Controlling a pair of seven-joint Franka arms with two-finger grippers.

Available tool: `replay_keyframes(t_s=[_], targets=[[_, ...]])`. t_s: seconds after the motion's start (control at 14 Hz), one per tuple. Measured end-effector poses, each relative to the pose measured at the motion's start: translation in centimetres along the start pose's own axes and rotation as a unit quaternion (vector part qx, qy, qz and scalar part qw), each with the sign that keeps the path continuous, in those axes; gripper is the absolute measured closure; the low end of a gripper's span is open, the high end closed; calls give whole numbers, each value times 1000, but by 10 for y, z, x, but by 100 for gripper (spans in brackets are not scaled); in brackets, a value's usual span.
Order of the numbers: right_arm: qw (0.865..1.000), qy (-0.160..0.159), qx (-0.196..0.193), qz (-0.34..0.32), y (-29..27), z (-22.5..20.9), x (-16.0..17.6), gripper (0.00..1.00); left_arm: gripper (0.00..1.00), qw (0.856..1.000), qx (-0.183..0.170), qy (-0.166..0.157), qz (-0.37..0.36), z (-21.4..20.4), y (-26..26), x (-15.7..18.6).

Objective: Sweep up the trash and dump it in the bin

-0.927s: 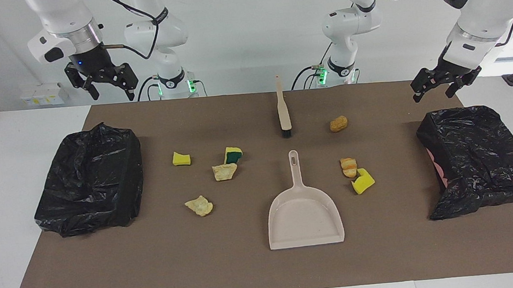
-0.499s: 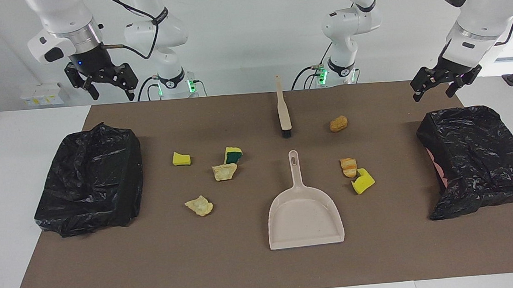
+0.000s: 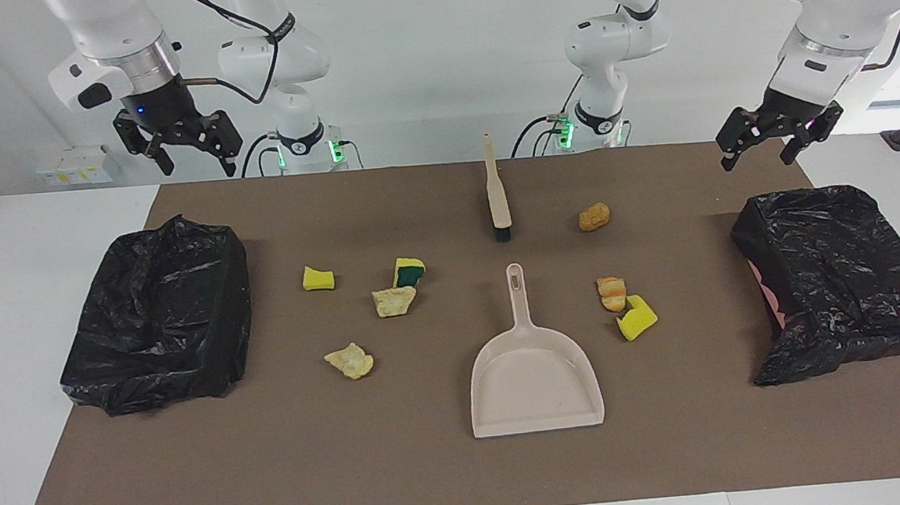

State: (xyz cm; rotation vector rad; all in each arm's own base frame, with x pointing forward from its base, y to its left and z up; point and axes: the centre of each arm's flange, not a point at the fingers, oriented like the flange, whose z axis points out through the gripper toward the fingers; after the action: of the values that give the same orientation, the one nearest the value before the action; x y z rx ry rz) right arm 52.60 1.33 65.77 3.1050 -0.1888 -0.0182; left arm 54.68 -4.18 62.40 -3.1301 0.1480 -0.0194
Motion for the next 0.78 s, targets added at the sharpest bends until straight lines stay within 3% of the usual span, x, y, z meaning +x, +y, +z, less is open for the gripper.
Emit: replay_keyframes(t_s=[0.43, 0.78], targets=[[1000, 7, 2, -29, -38, 10, 3, 0, 0, 993, -3, -55, 100, 42, 117, -53], [999, 24, 11, -39, -145, 69, 27, 0, 0, 988, -5, -63, 139, 85, 190, -115]])
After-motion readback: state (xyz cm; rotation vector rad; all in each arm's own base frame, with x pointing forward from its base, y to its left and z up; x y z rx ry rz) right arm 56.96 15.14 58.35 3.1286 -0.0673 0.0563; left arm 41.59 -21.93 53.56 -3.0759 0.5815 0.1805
